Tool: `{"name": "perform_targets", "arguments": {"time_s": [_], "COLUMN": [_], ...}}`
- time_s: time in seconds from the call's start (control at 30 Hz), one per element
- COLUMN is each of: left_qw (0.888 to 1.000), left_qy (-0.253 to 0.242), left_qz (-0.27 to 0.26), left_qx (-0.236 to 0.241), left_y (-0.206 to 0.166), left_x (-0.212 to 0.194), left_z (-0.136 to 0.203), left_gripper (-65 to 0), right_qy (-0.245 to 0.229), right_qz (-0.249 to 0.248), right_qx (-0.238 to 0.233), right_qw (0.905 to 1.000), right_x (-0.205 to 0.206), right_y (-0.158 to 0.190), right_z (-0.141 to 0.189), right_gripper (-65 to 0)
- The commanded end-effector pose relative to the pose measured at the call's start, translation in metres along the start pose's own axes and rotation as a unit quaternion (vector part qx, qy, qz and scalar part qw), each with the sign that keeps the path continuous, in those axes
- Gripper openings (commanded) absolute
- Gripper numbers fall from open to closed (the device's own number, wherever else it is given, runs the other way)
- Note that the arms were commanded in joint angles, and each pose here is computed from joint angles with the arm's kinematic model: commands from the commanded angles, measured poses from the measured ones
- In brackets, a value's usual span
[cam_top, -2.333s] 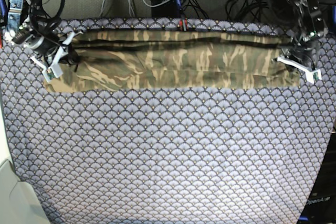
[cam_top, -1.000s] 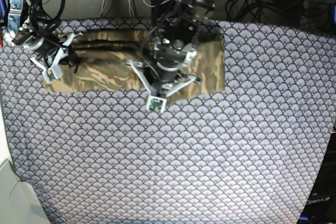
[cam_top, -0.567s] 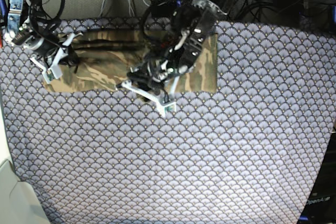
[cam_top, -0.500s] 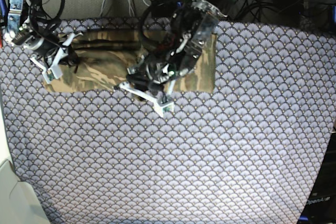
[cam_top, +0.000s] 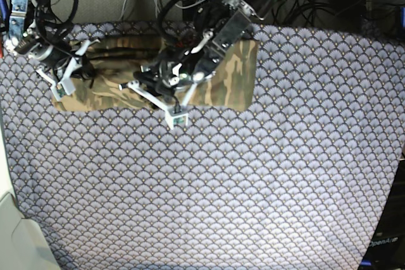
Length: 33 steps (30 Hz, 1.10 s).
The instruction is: Fold the T-shirt properly
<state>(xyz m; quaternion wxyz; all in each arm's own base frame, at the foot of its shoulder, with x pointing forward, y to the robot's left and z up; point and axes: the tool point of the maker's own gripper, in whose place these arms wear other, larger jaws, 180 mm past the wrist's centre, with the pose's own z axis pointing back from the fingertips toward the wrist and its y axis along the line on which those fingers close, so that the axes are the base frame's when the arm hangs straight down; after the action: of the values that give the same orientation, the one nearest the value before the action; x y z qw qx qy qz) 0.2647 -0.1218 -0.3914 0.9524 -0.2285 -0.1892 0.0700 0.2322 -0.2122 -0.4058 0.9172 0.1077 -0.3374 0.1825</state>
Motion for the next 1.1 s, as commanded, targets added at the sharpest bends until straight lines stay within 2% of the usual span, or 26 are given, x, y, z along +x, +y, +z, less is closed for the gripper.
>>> {"name": "perform_targets", "arguments": {"time_s": [0.0,0.1,0.17,0.33,0.47,0.57,0.67,0.9,0.97,1.0,1.07], "left_qw": [1.000,1.000,0.999,0.997,0.992,0.989,0.992,0.993,0.992,0.991,0.991], "left_qy": [-0.007,-0.010,-0.016,-0.042,-0.082,-0.100,-0.106,-0.087,-0.080,-0.079,-0.077], "left_qz": [-0.001,-0.002,-0.003,-0.005,-0.005,-0.008,0.006,0.070,0.076,0.074,0.072], "left_qx": [-0.019,-0.023,-0.030,-0.059,-0.100,-0.104,-0.066,0.046,0.066,0.073,0.081], "left_y": [-0.014,-0.017,-0.021,-0.036,-0.056,-0.053,-0.014,0.101,0.121,0.127,0.134], "left_x": [0.008,0.010,0.012,0.024,0.043,0.052,0.060,0.040,0.031,0.029,0.025], "left_z": [0.005,0.007,0.010,0.027,0.055,0.065,0.059,0.054,0.055,0.055,0.056], "left_gripper": [-59.4,-48.9,-45.3,-44.7,-44.4,-44.4,-44.3,-43.9,-39.6,-35.3,-22.5], "right_qy": [-0.017,-0.017,-0.017,-0.017,-0.017,-0.017,-0.018,-0.027,-0.029,-0.021,-0.010], "right_qz": [0.006,0.006,0.006,0.006,0.006,0.006,0.008,0.003,-0.002,-0.001,0.003], "right_qx": [-0.003,-0.003,-0.003,-0.004,-0.004,-0.004,-0.005,-0.020,-0.028,-0.028,-0.035], "right_qw": [0.9998,0.9998,0.9998,0.9998,0.9998,0.9998,0.9998,0.9994,0.9992,0.9994,0.9993], "right_x": [0.010,0.010,0.010,0.010,0.010,0.010,0.012,0.017,0.016,0.014,0.018], "right_y": [-0.005,-0.005,-0.005,-0.005,-0.005,-0.005,-0.006,-0.017,-0.022,-0.022,-0.029], "right_z": [0.005,0.005,0.005,0.005,0.005,0.005,0.005,0.010,0.013,0.013,0.013], "right_gripper": [-65.0,-65.0,-65.0,-65.0,-65.0,-65.0,-65.0,-65.0,-65.0,-63.6,-58.1]}}
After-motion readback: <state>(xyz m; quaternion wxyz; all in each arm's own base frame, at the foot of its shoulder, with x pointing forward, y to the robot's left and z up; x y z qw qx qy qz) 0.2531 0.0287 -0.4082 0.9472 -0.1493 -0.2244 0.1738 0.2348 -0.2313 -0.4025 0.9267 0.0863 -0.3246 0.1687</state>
